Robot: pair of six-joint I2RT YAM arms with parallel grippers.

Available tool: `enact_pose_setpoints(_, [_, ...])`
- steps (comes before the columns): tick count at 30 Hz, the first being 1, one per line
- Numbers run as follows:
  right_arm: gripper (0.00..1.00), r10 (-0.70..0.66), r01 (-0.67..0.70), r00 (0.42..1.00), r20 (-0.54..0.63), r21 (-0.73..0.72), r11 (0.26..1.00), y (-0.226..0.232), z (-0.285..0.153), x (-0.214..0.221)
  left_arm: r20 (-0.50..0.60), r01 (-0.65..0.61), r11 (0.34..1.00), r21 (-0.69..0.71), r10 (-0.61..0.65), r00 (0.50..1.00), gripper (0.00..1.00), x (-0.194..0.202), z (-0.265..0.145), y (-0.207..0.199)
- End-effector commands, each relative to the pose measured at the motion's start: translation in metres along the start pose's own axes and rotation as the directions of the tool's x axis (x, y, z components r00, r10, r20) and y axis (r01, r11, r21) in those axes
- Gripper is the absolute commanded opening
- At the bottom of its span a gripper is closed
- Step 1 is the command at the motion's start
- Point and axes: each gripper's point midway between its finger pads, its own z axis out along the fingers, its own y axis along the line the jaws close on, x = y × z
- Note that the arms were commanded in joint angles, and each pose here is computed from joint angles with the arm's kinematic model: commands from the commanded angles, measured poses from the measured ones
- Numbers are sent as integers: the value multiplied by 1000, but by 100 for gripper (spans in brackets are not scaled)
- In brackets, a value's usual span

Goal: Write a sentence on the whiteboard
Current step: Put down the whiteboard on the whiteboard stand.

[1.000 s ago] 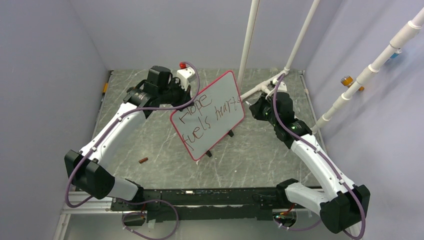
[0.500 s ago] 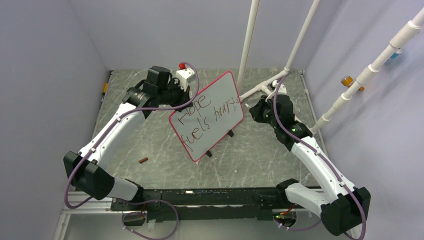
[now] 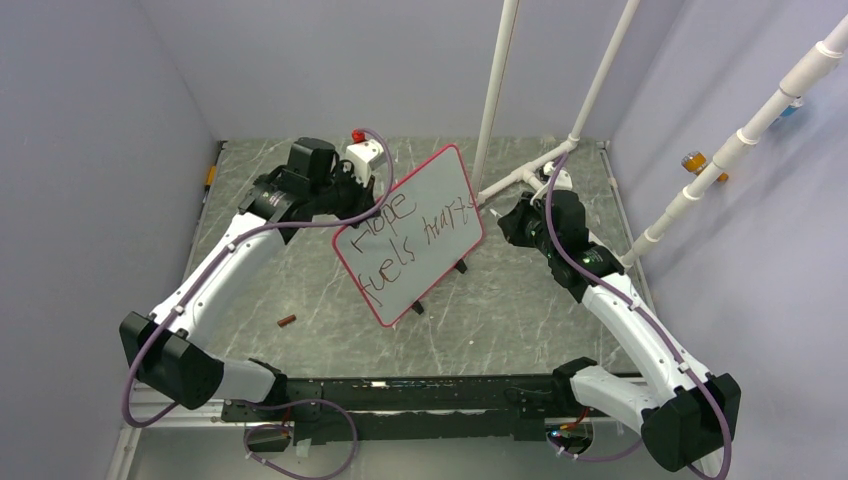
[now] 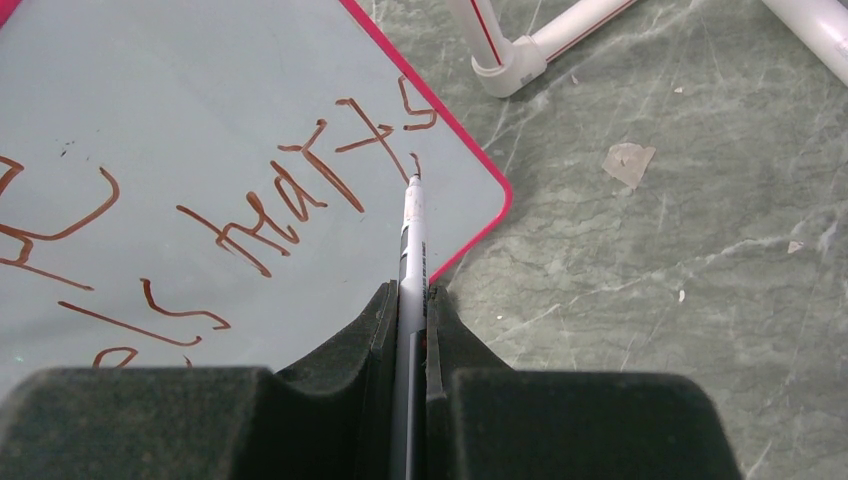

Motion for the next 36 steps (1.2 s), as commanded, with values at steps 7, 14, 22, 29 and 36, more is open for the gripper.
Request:
enact_pose_setpoints(7, [0, -14, 15, 999, 30, -22, 1000, 4, -1, -7, -278, -38, 993, -114, 5, 960, 13, 82, 10, 27])
enact_pose_setpoints(14, [0, -15, 16, 999, 32, -26, 1000, 5, -1, -6, -287, -44, 990, -131, 5, 958, 27, 86, 12, 34])
enact_pose_setpoints(22, [0, -15, 16, 1000, 27, -26, 1000, 4, 0, -4, -259, -43, 990, -133, 8, 966, 30, 74, 15, 36])
enact_pose_setpoints(29, [0, -17, 17, 1000, 25, -25, 1000, 4, 1, -3, -214, -35, 992, -121, 8, 977, 38, 55, 16, 34])
enact_pose_setpoints(36, [0, -20, 20, 1000, 24, -17, 1000, 2, 2, -4, -162, -33, 991, -127, 12, 987, 44, 37, 12, 34])
